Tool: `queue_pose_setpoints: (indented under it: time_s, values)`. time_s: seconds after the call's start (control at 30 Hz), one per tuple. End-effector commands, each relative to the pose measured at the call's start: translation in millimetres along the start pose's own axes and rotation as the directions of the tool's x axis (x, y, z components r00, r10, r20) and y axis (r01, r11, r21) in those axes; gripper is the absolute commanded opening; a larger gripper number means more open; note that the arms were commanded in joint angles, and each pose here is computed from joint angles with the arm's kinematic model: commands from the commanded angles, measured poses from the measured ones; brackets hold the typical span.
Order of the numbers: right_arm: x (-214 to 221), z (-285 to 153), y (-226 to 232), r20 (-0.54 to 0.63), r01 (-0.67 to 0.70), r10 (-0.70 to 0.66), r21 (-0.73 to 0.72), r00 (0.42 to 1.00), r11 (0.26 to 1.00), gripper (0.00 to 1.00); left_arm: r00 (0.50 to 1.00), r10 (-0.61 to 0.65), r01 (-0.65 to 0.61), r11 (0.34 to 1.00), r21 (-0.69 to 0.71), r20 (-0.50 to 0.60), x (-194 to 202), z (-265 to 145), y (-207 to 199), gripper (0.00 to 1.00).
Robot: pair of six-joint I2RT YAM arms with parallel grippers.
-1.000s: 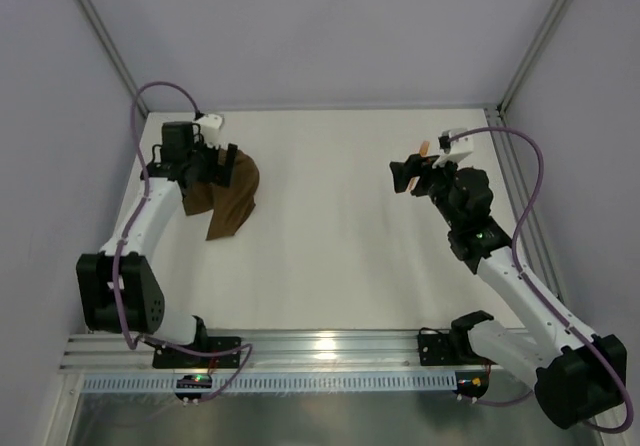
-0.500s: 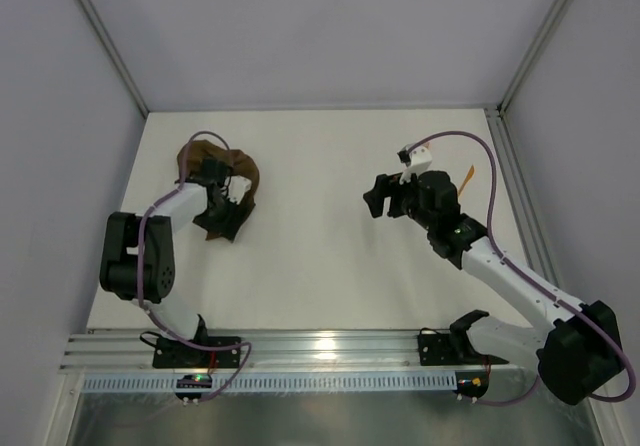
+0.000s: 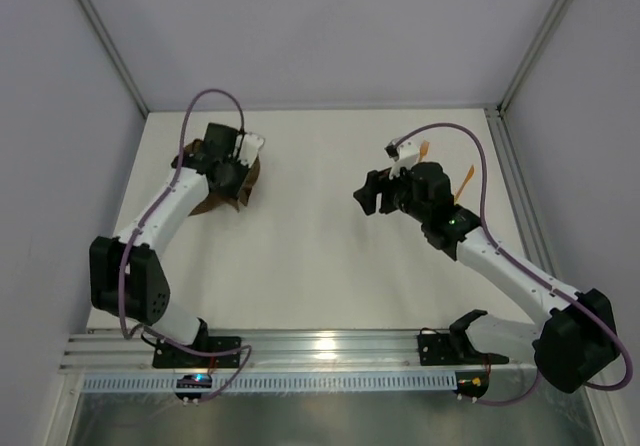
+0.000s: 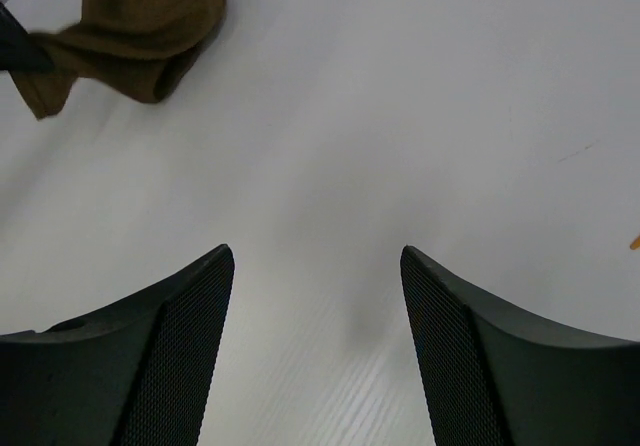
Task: Fold the napkin into a case and place the utensils inside
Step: Pick up the crumpled napkin from the corner of the board, then move the crumpled napkin to the center of the board.
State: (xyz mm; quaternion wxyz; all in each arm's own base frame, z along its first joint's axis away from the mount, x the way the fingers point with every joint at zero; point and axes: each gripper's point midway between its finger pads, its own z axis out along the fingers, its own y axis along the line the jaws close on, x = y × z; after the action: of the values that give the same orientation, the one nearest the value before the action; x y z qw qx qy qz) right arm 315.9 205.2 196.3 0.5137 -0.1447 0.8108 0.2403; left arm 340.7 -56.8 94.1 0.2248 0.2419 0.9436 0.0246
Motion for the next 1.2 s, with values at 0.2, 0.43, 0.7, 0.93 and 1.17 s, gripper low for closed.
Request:
queue_pose_setpoints:
  time_s: [0.2,0.43,0.7,0.93,1.17]
  values:
    - [-96.2,-4.7,71.7,0.188,0.195,-0.153,-0.234,0.97,0.953,0.75,0.792,0.123,-0.18,0.983,0.037,0.598,-174.8,-277.3,-71.3,0.0]
    - [-119.3,-24.9,87.0,0.194,0.267,-0.217,-0.283,0.957,0.921,0.89,0.645,0.161,-0.088,0.987,-0.137,0.747,-234.9,-336.6,-51.6,0.0]
    - [-79.0,-17.3,45.7,0.044,0.255,-0.251,-0.122,0.967,0.959,0.9,0.817,0.117,-0.051,0.99,-0.131,0.565,-212.2,-185.4,-42.6,0.0]
    - [-6.6,4.9,1.5,-0.235,0.158,-0.14,0.062,0.962,0.985,0.9,0.96,0.075,-0.053,0.995,-0.089,0.27,-110.6,-25.0,-29.1,0.0]
    - [93.0,11.1,-13.4,-0.465,0.048,0.009,0.11,0.886,0.993,0.9,0.973,0.166,-0.162,0.986,-0.038,0.162,-30.6,5.4,-34.2,0.0]
